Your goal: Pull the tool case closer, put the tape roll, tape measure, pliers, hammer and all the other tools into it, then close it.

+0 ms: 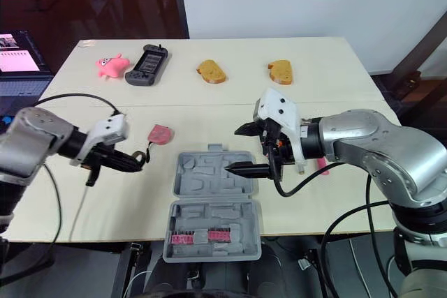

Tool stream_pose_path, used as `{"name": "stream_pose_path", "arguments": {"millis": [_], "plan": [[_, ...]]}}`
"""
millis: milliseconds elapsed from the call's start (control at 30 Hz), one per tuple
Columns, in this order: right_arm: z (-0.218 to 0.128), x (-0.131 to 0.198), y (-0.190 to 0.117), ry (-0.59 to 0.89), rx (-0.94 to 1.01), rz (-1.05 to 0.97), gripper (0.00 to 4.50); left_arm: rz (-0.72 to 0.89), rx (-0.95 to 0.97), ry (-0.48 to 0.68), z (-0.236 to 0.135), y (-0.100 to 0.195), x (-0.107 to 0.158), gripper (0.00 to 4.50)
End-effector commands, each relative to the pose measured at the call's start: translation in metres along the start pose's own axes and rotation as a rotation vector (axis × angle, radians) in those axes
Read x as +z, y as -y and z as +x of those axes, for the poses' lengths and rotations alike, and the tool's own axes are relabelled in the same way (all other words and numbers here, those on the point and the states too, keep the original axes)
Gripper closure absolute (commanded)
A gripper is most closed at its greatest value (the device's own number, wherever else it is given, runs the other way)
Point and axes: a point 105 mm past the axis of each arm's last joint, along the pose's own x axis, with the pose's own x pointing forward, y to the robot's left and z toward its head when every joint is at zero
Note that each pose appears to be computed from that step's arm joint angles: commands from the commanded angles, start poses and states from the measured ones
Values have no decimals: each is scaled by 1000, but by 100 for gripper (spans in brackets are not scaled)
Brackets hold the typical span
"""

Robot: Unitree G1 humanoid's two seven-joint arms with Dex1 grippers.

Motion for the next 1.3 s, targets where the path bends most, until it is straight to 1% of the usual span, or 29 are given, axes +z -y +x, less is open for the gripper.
{"name": "stream_pose_path", "arguments": {"millis": [33, 167, 300, 433, 533, 667, 833, 1100, 1300], "plan": [[-5, 4, -3, 1, -18, -27, 0, 19, 34, -15, 9, -2, 18, 445], [-6, 3, -8, 1, -18, -21, 0, 0, 53, -25, 26, -8, 33, 445], [-8, 4, -15, 16, -11, -13, 0, 3, 35, -57, 42, -10, 32, 445], [-9, 1, -16, 13, -46, -6, 0, -57, 16, -23, 65, -17, 38, 445], [-10, 7, -14, 45, -72, -12, 0, -58, -1, -18, 77, -21, 42, 445], [-10, 12, -13, 61, -87, -23, 0, -44, -16, -46, 87, -27, 41, 445], [-13, 11, -12, 55, -108, -17, 0, -46, -33, -78, 92, -35, 39, 445], [-14, 10, -12, 53, -125, -15, 0, -23, -69, -113, 101, -34, 34, 445], [-13, 8, -10, 41, -136, -13, 0, 16, -84, -133, 109, -34, 37, 445]]}}
